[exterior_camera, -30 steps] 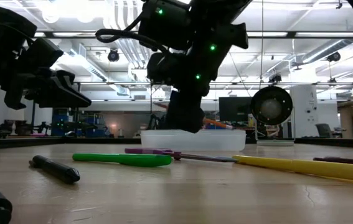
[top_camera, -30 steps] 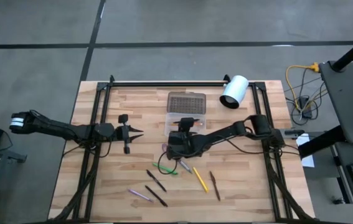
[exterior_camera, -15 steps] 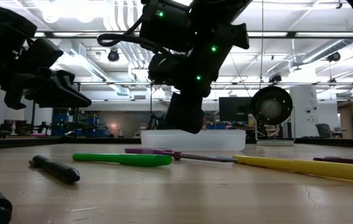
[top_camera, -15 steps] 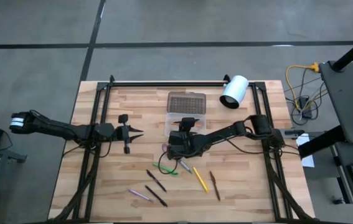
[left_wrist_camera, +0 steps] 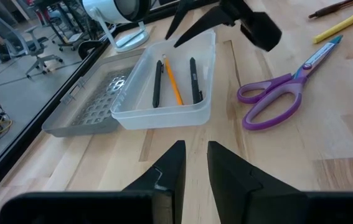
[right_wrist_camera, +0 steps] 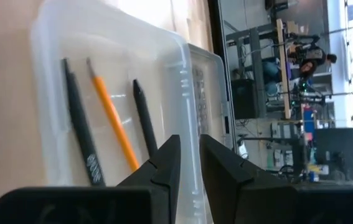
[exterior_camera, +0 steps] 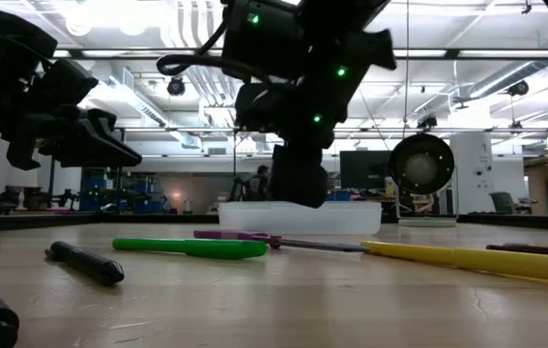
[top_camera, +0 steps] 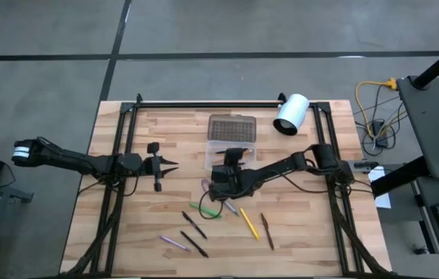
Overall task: Pick & place school supplies into a supply box
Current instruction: Put the yellow pen into the transparent bin
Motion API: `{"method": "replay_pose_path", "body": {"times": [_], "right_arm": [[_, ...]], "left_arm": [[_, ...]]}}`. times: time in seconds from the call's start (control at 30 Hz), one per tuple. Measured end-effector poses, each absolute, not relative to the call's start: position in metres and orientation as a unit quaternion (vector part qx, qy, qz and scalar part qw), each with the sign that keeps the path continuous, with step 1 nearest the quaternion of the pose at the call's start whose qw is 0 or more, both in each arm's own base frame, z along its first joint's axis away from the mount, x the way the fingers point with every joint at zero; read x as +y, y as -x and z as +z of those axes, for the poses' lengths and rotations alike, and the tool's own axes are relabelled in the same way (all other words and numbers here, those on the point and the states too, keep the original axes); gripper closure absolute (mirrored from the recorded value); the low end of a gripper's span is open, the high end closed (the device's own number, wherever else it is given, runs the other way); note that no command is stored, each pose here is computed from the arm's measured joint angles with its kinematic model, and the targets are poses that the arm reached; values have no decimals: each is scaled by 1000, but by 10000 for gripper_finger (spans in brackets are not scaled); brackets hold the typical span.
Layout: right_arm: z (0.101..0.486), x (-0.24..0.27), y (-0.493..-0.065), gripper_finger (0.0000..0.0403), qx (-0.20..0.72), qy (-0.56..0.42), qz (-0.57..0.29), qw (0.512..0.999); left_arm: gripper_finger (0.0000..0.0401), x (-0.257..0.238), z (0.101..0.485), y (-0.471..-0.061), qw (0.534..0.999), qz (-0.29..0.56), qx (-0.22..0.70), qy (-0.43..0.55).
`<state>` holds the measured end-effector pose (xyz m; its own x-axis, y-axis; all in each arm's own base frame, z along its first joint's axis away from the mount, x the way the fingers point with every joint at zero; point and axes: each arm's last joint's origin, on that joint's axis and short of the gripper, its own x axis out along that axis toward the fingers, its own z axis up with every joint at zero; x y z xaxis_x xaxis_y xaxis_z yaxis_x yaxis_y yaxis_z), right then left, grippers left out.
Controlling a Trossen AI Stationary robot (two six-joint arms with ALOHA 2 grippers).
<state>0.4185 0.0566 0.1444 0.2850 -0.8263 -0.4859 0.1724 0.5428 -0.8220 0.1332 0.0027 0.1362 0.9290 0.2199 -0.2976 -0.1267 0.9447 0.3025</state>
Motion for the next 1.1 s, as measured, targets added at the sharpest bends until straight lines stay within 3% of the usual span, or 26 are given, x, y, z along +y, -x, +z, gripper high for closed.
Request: {"method": "replay_pose_path", "body": {"times": [0.33,0.57,0.7,0.8,0.97,1.1], "right_arm": [[161,114,-405,351,488,377,-290,732],[185,154,-406,351,439,354,-277,778],[206,175,-405,351,393,233,-305,836],[228,182,-404,351,420,113,-281,855],[256,181,-398,351,543,-93,-214,807],[257,188,-388,351,543,-138,-263,785]], "left_arm": [[349,3,136,-133,972,89,166,-141],[349,3,136,-133,972,89,166,-140],[349,3,136,-133,972,89,166,-140],[349,3,136,-133,972,89,166,-140],[349,3,136,-133,972,89,166,-141],[349,3,136,-133,972,89,166,-141]]}}
